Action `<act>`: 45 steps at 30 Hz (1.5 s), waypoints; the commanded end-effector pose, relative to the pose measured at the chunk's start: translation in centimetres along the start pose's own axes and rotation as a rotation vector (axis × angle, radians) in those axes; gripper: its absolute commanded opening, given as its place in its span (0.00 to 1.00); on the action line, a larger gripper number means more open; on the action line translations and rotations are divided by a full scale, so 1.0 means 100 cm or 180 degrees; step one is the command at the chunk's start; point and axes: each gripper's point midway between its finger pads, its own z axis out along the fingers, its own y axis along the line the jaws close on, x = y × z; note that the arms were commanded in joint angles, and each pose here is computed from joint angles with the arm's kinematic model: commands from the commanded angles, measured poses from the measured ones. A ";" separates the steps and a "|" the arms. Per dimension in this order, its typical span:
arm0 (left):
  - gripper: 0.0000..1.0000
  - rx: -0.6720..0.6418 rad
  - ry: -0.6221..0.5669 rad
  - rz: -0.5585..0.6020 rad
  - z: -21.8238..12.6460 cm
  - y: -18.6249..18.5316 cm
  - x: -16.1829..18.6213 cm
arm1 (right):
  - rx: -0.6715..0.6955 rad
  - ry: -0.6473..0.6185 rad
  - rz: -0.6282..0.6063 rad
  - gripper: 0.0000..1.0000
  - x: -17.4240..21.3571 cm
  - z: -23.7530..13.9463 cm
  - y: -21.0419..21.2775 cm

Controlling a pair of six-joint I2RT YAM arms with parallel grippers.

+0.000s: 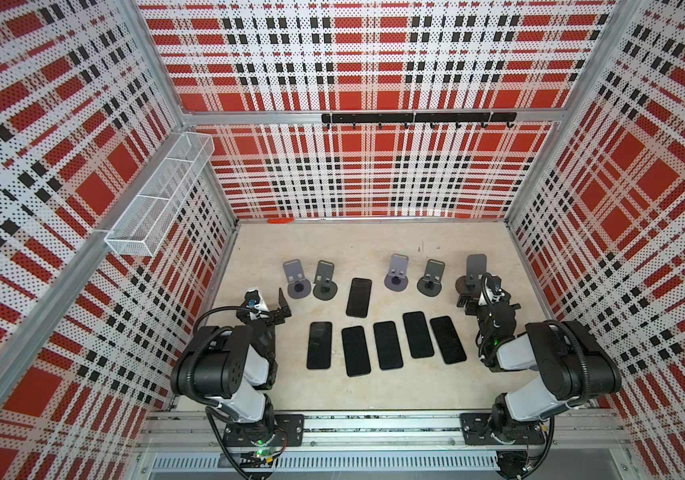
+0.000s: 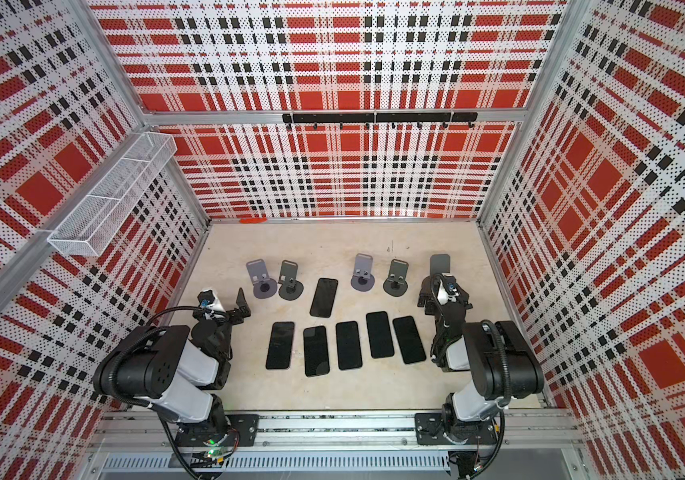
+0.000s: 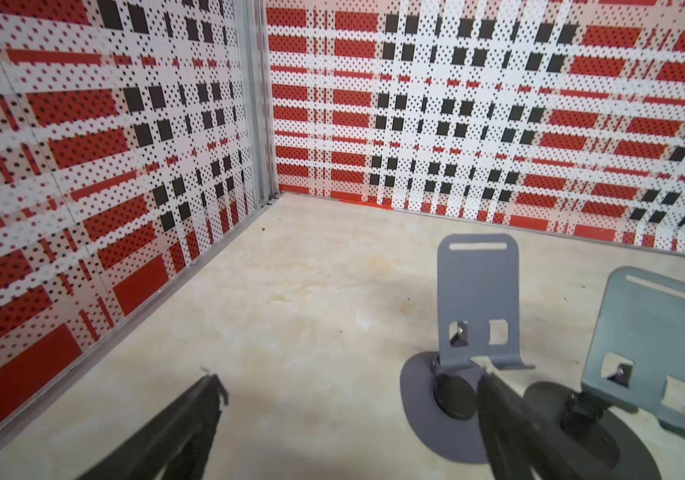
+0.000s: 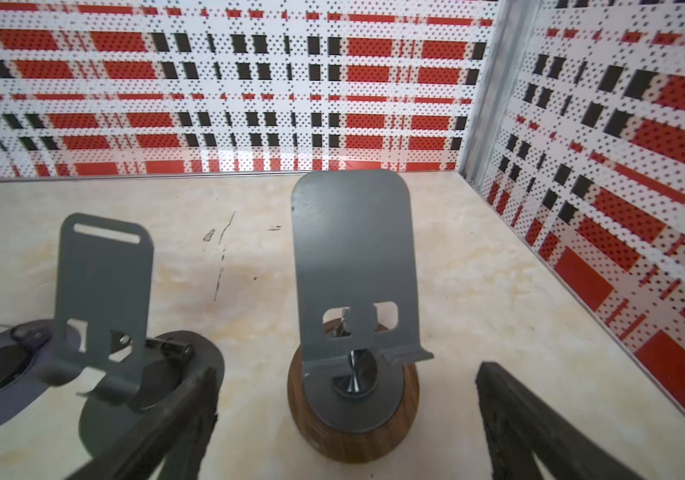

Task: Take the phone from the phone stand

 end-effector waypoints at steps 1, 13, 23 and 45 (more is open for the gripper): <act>0.98 0.0189 -0.0140 0.0013 0.024 -0.018 -0.022 | 0.0340 -0.0149 0.0066 1.00 -0.016 0.006 -0.015; 0.98 0.0269 -0.0159 -0.0012 0.022 -0.018 -0.024 | 0.0482 -0.0075 0.0100 1.00 -0.014 0.011 -0.022; 0.98 0.0212 -0.0173 0.0064 0.020 -0.021 -0.024 | 0.0485 -0.0069 0.0088 1.00 -0.014 0.011 -0.021; 0.98 0.0197 -0.0153 0.0000 0.023 -0.017 -0.023 | 0.0284 -0.0172 0.0162 1.00 -0.017 0.005 -0.018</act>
